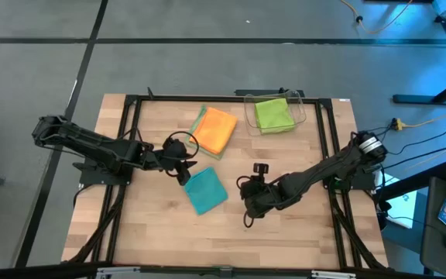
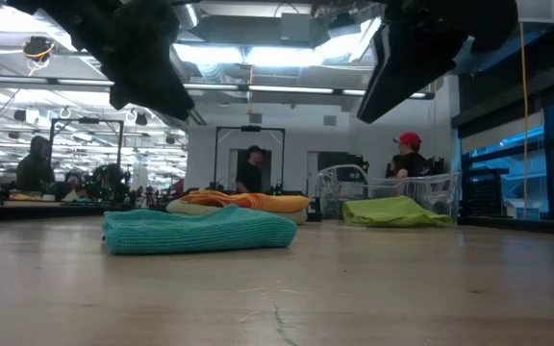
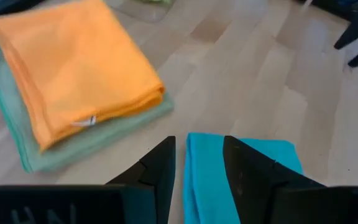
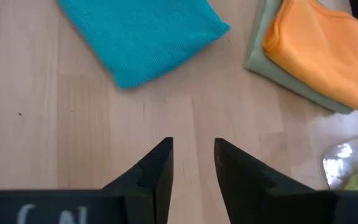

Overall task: Fold microfiber towels
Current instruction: Stack the blue microfiber towel on the orange microfiber towel

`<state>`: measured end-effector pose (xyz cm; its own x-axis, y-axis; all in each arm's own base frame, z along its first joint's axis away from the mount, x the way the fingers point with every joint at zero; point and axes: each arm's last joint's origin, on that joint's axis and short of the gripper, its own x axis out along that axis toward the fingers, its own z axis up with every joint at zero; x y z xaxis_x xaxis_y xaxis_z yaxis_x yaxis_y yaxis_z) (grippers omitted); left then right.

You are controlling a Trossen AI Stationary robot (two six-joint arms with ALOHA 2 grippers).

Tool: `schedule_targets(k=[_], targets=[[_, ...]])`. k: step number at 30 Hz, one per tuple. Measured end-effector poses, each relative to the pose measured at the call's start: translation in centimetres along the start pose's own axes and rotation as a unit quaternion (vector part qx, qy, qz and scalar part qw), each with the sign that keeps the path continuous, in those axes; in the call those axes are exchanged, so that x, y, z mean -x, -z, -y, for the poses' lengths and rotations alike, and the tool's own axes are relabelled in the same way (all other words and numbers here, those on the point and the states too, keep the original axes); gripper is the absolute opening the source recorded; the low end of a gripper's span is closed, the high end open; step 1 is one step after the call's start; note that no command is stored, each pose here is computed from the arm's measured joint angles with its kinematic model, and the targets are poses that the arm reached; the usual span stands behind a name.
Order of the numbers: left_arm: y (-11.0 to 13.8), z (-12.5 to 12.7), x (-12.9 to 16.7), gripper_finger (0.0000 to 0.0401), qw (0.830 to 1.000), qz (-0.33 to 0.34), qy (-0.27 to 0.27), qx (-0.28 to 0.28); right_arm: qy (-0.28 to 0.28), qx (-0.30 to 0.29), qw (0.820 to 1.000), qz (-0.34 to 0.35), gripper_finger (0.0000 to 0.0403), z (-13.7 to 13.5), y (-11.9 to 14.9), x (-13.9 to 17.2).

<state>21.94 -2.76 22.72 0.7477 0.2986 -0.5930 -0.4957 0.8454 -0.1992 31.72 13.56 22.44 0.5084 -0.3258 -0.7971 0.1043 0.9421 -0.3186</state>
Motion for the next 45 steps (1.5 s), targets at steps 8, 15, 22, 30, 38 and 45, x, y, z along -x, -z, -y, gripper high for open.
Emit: schedule_targets(k=[8,15,22,30,38,45], targets=[[0.8,0.9,0.1,0.0127,0.999,-0.027,0.033,-0.011,-0.019,-0.024,0.998,0.051,0.0119,-0.6,-1.1,-0.2],[0.9,1.1,0.2,0.0127,0.998,-0.027,0.038,-0.041,-0.038,-0.096,0.992,0.075,0.0124,-0.3,-1.9,-0.4],[1.0,1.1,0.2,0.0127,0.997,-0.029,0.040,-0.064,-0.009,-0.101,0.990,0.097,0.0192,1.1,-2.8,-1.1],[0.9,1.0,0.2,0.0127,0.994,-0.028,0.041,-0.094,-0.050,-0.073,0.991,0.103,0.0241,2.5,-3.8,-2.3],[1.2,1.0,0.2,0.0127,0.992,-0.049,0.053,-0.101,-0.128,0.097,0.979,0.128,0.0231,-1.6,-3.7,-7.8],[1.9,1.2,0.5,0.0127,0.982,-0.085,0.081,-0.148,-0.130,0.136,0.972,0.138,0.0230,-3.8,-3.0,-10.0]])
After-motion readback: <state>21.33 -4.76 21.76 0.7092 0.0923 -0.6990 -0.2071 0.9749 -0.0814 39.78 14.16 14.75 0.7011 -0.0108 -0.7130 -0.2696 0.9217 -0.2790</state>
